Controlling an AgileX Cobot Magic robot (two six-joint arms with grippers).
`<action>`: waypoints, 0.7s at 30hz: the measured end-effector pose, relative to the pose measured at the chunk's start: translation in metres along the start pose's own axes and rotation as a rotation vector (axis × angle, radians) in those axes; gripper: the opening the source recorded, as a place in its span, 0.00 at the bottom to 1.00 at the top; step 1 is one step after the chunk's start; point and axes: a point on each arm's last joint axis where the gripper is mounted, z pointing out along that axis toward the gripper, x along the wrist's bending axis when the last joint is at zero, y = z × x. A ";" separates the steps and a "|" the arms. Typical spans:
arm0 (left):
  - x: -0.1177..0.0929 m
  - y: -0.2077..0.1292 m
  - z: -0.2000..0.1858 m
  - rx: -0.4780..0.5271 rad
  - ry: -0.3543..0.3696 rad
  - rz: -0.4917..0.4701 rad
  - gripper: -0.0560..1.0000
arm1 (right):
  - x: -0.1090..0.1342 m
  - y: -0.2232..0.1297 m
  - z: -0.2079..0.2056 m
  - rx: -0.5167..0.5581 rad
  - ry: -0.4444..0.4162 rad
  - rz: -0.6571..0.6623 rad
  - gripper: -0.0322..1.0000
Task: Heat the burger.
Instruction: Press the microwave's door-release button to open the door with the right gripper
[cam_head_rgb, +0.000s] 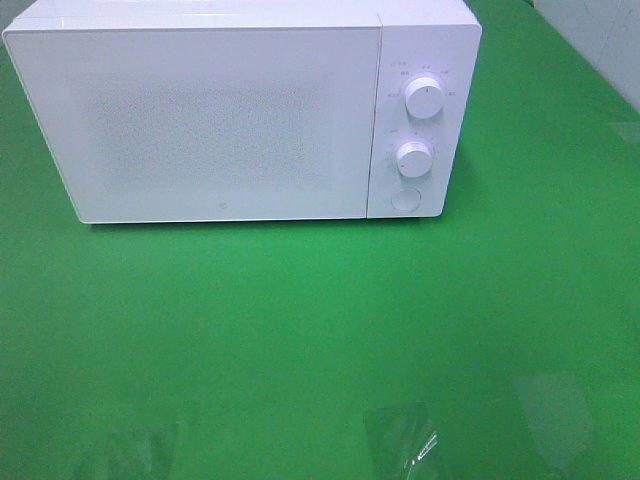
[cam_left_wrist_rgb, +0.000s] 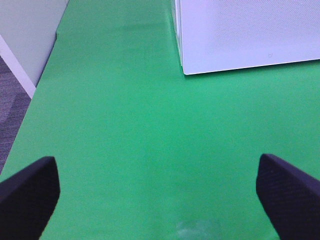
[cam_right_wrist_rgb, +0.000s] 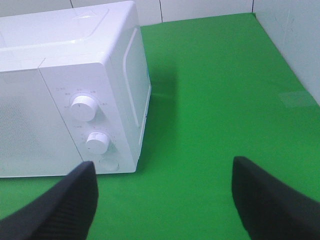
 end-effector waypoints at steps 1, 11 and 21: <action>0.000 0.000 0.000 0.000 0.000 0.000 0.99 | 0.000 0.000 0.000 0.000 0.000 0.000 0.75; 0.000 0.000 0.000 0.000 0.000 0.000 0.99 | -0.001 0.002 0.044 -0.027 -0.010 -0.003 0.75; 0.000 0.000 0.000 0.000 0.000 0.000 0.99 | -0.005 -0.025 0.080 -0.111 -0.021 0.000 0.75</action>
